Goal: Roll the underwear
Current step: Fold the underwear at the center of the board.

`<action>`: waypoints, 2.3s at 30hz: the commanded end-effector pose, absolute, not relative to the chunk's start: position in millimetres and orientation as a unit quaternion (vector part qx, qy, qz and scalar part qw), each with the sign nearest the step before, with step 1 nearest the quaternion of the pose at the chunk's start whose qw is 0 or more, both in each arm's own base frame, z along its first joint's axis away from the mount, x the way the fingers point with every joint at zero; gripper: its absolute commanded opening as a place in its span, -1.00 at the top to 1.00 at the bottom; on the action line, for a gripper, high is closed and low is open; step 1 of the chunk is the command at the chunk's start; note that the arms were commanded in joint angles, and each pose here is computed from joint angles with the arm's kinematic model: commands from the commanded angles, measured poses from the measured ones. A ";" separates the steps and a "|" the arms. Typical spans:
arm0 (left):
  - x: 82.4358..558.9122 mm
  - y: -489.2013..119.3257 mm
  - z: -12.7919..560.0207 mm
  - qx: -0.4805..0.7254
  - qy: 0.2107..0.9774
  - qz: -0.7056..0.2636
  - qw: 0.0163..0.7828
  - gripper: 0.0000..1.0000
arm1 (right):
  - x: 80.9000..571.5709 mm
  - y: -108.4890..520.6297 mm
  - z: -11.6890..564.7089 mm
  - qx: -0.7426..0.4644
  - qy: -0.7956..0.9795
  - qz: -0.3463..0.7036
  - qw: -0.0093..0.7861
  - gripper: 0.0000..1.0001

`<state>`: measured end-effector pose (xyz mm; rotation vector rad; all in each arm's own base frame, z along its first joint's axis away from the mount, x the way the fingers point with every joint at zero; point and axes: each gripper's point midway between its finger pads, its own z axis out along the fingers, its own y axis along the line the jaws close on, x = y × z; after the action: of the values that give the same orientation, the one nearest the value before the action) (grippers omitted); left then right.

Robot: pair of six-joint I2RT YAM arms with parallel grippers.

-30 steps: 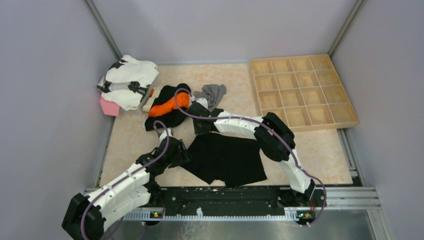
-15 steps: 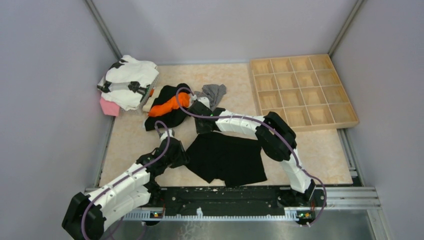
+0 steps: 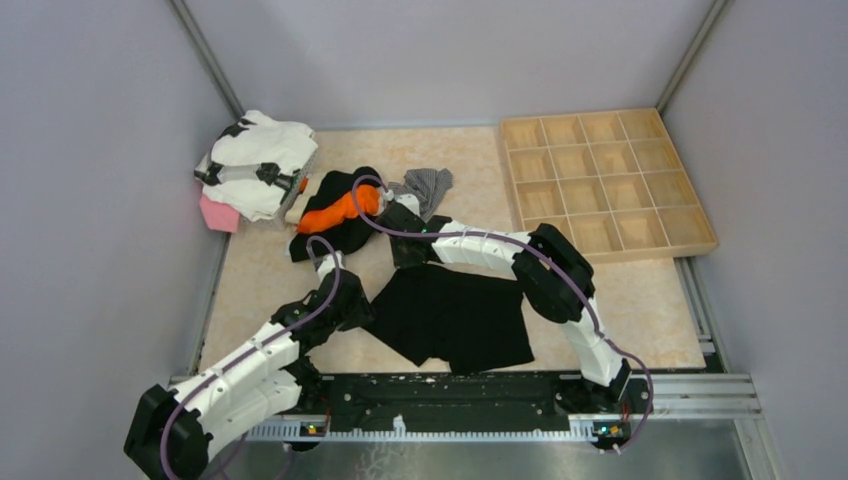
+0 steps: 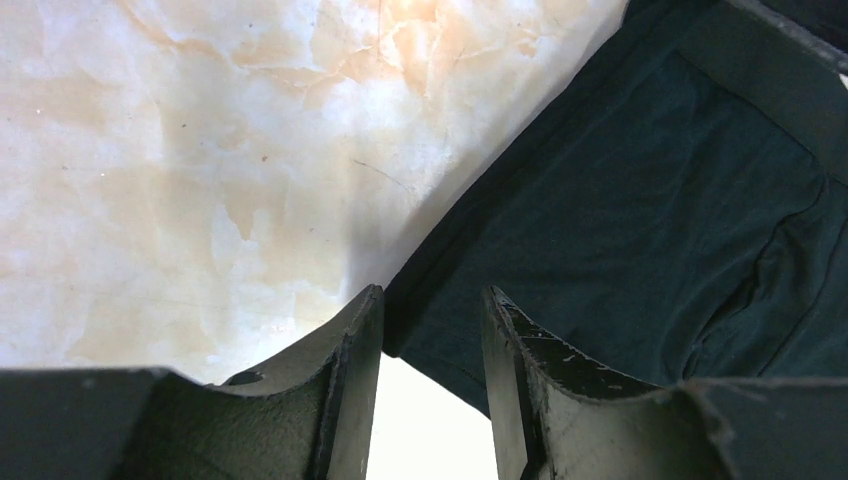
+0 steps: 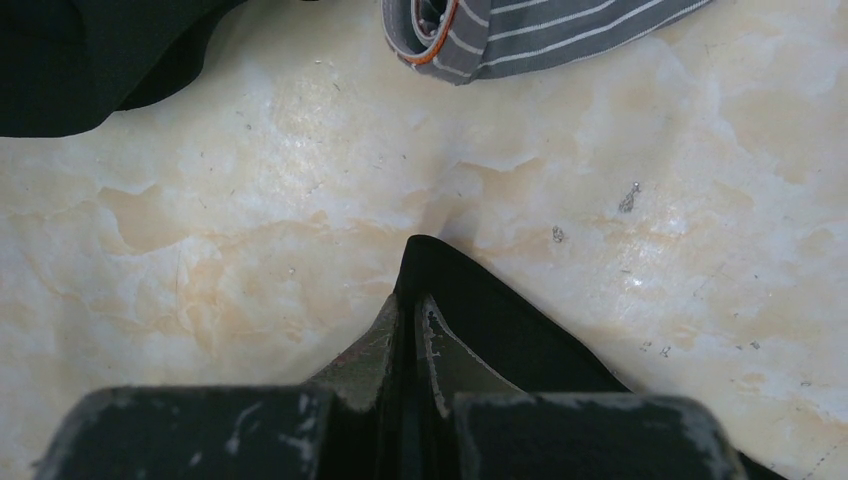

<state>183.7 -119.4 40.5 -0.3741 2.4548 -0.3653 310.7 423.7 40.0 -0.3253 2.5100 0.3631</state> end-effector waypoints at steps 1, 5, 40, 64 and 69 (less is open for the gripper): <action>187.4 -117.1 45.2 -0.141 0.929 -0.128 0.316 0.05 | 320.0 428.2 79.2 -0.116 0.925 0.165 0.322 1.00; 181.1 -112.6 38.7 -0.153 0.934 -0.117 0.301 0.07 | 319.3 428.3 78.0 -0.118 0.926 0.164 0.319 1.00; 211.7 -107.1 116.2 -0.140 0.894 -0.126 0.406 1.00 | 354.5 448.1 146.8 -0.049 0.881 0.306 0.359 1.00; 229.0 -185.8 174.7 0.034 0.863 -0.268 0.427 1.00 | 384.1 348.3 169.9 -0.028 0.846 0.331 0.418 1.00; 223.0 -203.2 174.9 0.040 0.863 -0.291 0.412 1.00 | 382.4 334.3 180.5 -0.027 0.838 0.345 0.422 1.00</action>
<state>221.7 -176.8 149.5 0.0564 2.2364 -0.6014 375.5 334.9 125.7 -0.0324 2.2530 0.7688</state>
